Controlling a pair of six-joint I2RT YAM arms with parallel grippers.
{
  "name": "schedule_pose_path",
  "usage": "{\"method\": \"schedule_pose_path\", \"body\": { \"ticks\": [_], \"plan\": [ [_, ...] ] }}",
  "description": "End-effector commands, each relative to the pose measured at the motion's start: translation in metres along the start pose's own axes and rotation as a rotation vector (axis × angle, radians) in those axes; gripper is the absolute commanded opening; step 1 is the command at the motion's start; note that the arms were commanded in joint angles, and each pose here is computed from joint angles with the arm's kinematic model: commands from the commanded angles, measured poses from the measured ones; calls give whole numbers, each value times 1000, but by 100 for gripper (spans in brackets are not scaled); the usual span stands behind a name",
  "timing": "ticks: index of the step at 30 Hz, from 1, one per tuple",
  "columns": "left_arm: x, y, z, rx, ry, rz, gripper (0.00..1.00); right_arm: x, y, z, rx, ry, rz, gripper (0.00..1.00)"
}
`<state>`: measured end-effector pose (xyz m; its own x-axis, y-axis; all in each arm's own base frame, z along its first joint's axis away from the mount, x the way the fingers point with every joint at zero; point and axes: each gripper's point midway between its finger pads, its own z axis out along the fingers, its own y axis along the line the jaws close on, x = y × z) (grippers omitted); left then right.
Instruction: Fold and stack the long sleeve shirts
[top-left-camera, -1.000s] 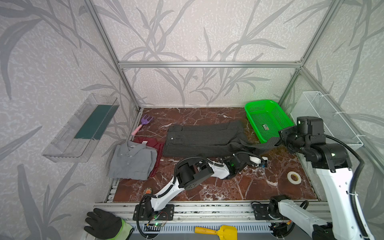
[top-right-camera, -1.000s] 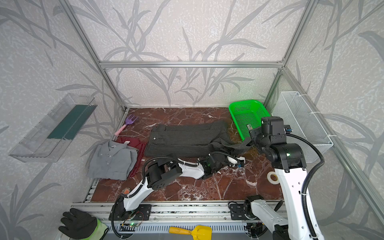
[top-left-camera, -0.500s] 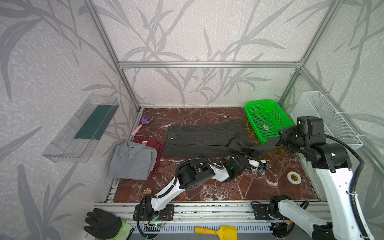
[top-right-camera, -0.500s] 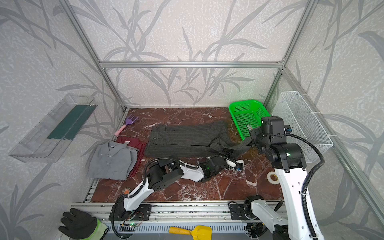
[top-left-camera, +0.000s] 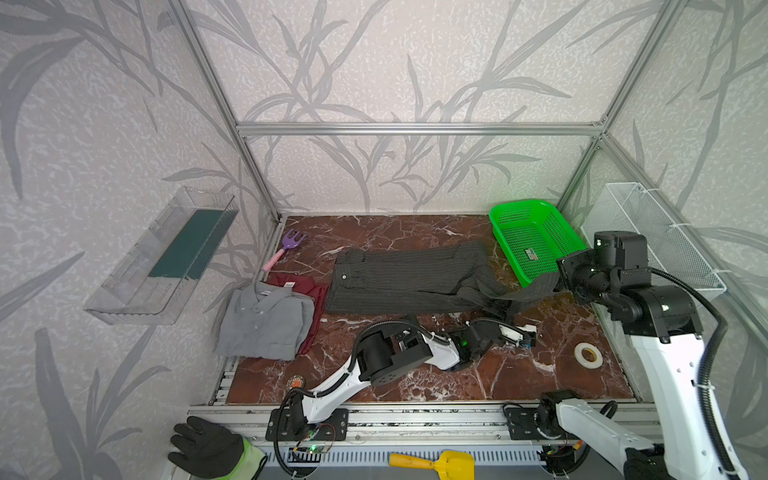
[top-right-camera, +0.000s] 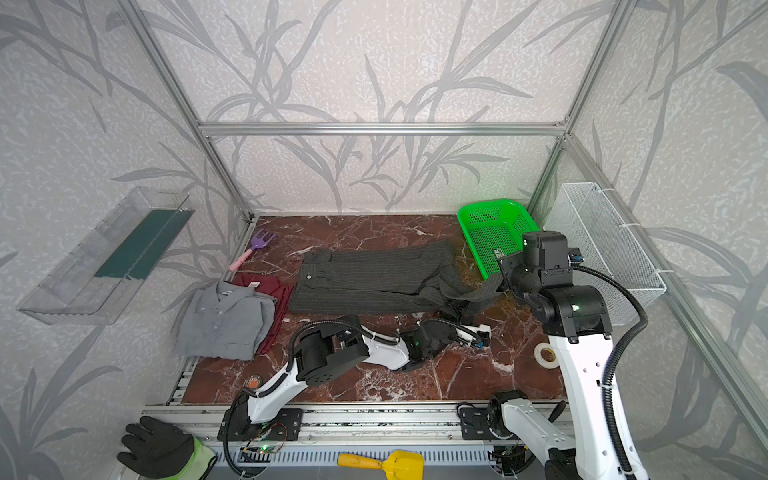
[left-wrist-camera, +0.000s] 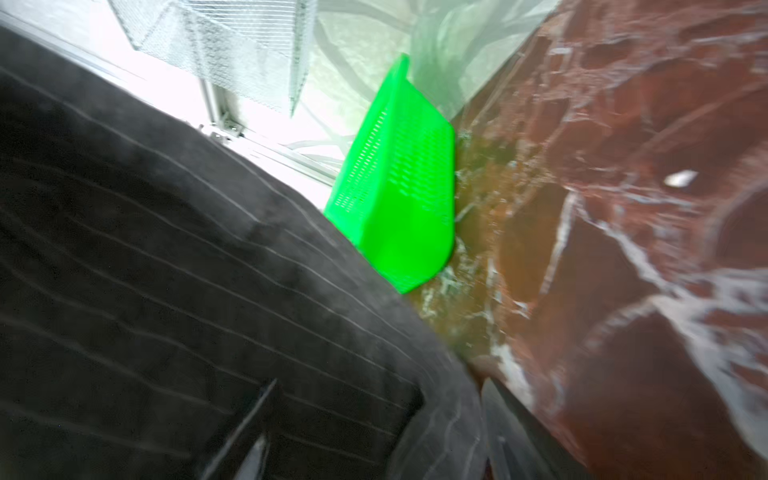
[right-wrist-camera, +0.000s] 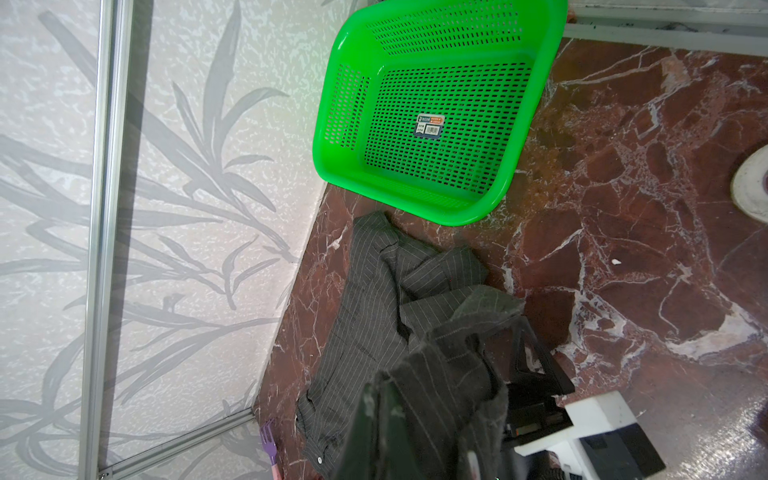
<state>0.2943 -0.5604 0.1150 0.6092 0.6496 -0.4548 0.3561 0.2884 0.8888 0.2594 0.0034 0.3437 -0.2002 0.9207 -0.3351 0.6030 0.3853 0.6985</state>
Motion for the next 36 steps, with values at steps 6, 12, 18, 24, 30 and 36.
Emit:
{"method": "schedule_pose_path", "body": {
  "ticks": [6,12,18,24,30,36],
  "plan": [
    [19,10,23,1,80,13,35,-5,7,-19,-65,-15,22,0],
    [23,6,21,16,88,40,20,-11,11,-26,-75,-40,20,0],
    [30,6,14,-8,97,38,7,-10,11,-22,-69,-38,20,0],
    [14,41,2,-79,53,-34,0,-9,5,-9,-35,-43,17,0],
    [-12,74,-32,-59,-29,-212,0,-10,-4,10,18,-48,28,0],
    [-24,87,-67,34,-85,-399,0,-16,-25,35,108,-71,42,0]
  ]
}}
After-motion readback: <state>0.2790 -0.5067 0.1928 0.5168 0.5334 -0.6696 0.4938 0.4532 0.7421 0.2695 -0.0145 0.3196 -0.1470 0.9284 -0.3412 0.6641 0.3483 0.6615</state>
